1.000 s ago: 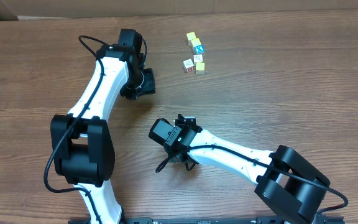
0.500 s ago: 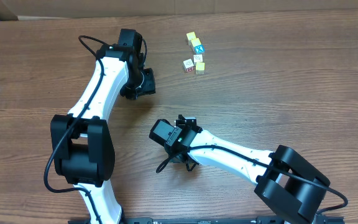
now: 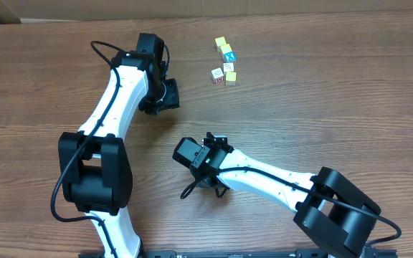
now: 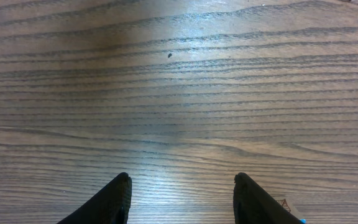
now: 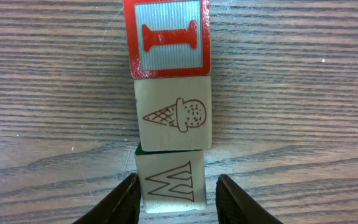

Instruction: Flip 4 blocks

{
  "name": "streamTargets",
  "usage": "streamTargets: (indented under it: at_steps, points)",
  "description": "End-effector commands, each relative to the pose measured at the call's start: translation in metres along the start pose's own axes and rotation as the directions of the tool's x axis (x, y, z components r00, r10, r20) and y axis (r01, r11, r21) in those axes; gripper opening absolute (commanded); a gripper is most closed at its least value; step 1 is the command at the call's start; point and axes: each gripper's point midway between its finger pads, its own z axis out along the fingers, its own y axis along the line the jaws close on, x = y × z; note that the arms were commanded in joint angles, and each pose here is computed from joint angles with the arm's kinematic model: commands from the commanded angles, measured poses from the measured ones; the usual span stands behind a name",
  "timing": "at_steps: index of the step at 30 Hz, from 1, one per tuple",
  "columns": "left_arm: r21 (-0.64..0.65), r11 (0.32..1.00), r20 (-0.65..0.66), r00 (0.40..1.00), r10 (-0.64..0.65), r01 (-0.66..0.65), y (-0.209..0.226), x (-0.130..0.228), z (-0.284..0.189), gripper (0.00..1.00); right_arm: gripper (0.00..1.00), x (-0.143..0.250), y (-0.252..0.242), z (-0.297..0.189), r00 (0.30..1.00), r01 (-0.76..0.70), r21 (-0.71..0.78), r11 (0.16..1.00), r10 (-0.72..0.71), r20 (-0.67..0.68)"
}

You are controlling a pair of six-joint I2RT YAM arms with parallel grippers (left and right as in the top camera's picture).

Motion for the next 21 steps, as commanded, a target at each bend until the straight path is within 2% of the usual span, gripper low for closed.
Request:
streamTargets:
  at_steps: [1,8,10,12,21]
  points:
    - [-0.010,1.000,0.011,1.000,-0.012,0.012,0.0016,0.0009,-0.0050,0.46,0.41,-0.0022,-0.0068,0.0040,1.000,-0.005,0.023,1.000,0.005,0.007]
    - [-0.010,1.000,0.012,1.000,-0.012,0.012,0.0016,0.0008,-0.0050,0.46,0.40,-0.0033,-0.0060,0.0041,1.000,-0.008,0.019,1.000,0.008,0.011]
    - [-0.010,1.000,0.011,1.000,-0.012,0.012,0.0016,0.0009,-0.0050,0.46,0.31,-0.0036,-0.0055,0.0041,1.000,-0.009,0.017,1.000,0.008,0.012]
    - [-0.010,1.000,0.011,1.000,-0.012,0.012,0.0016,0.0009,-0.0050,0.46,0.28,-0.0036,-0.0054,0.0041,1.000,-0.008,0.017,1.000,0.008,0.012]
    - [-0.010,1.000,0.011,1.000,-0.012,0.012,0.0017,0.0010,-0.0050,0.46,0.28,-0.0036,-0.0054,0.0041,1.000,-0.008,0.017,1.000,0.008,0.012]
